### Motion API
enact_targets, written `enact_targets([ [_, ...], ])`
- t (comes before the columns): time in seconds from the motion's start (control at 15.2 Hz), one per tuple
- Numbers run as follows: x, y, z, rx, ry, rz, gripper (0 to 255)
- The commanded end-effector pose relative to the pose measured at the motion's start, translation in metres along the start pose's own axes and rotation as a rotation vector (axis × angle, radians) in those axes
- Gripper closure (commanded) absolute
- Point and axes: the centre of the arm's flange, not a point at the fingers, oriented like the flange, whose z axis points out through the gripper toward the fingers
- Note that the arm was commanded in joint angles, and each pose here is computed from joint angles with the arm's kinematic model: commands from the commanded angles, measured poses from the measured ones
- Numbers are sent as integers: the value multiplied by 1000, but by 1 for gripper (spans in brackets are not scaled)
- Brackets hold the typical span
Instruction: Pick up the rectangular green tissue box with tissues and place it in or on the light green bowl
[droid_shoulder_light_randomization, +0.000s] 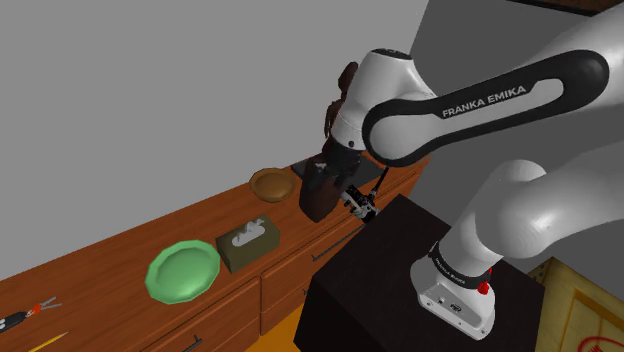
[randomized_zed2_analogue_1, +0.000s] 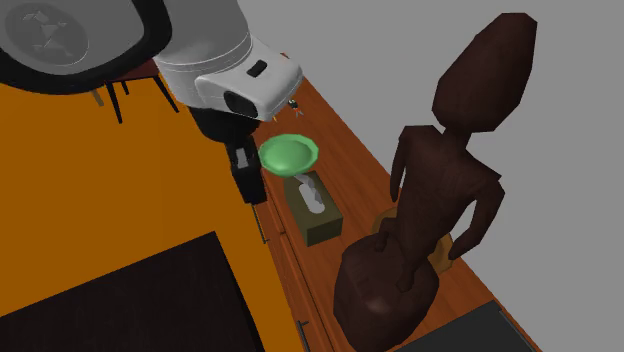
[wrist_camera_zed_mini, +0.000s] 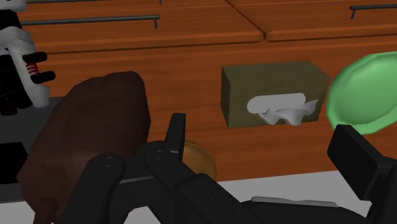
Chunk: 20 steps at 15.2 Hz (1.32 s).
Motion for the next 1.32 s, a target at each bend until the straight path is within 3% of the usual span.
enact_targets([
  [0.0,3,-13,22,18,21,47,0],
  [1.25,51,-123,219,162,180,449,0],
])
